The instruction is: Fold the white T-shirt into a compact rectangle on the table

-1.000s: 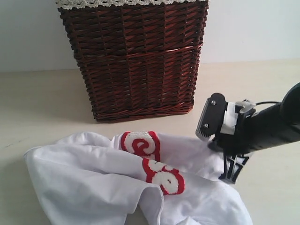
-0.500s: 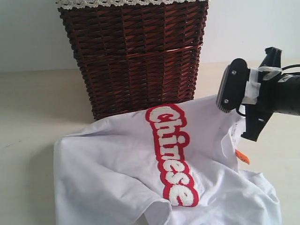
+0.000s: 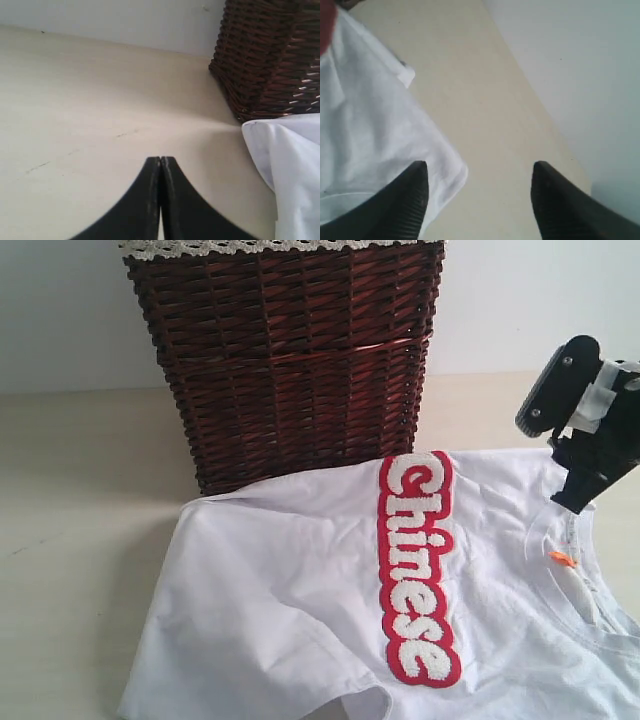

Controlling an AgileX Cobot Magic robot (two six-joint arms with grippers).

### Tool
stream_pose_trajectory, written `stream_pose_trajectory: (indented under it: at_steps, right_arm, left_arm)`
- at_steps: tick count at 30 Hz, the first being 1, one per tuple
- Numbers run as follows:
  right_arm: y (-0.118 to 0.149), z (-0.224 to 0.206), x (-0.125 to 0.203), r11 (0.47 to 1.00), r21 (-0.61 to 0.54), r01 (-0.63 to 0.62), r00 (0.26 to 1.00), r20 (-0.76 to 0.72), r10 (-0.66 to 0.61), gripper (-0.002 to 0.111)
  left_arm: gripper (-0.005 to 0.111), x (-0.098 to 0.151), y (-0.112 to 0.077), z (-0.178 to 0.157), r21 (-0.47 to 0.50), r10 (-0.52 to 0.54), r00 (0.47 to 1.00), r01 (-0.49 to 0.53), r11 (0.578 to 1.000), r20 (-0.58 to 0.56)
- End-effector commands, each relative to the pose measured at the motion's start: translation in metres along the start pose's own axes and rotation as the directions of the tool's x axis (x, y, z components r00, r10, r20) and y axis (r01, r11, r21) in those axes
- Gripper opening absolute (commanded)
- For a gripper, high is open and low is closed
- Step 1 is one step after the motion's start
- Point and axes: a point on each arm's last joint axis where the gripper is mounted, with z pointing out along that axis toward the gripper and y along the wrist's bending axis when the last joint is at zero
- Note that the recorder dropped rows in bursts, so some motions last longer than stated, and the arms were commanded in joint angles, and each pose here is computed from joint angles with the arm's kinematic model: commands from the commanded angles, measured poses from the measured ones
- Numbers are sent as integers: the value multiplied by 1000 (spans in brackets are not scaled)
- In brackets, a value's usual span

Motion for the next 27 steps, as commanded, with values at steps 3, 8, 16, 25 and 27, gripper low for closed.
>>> stream_pose_trajectory:
  at_steps: [3, 8, 16, 25, 27]
  right_arm:
    - [12, -51, -19, 916, -355, -188, 972, 64, 225, 52]
    - [69, -101, -11, 421, -878, 226, 969, 248, -3, 25]
    - [106, -103, 12, 203, -974, 97, 991, 113, 69, 26]
    - [126, -85, 6, 168, -985, 39, 992, 57, 108, 45]
    - [136, -83, 6, 143, -988, 53, 997, 61, 50, 45]
  left_arm:
    - [2, 0, 0, 0, 4, -3, 1000, 3, 1000, 7]
    - [2, 0, 0, 0, 4, -3, 1000, 3, 1000, 7]
    - [2, 0, 0, 0, 4, -3, 1000, 3, 1000, 7]
    - [2, 0, 0, 0, 4, -3, 1000, 3, 1000, 7]
    - [2, 0, 0, 0, 4, -3, 1000, 3, 1000, 7]
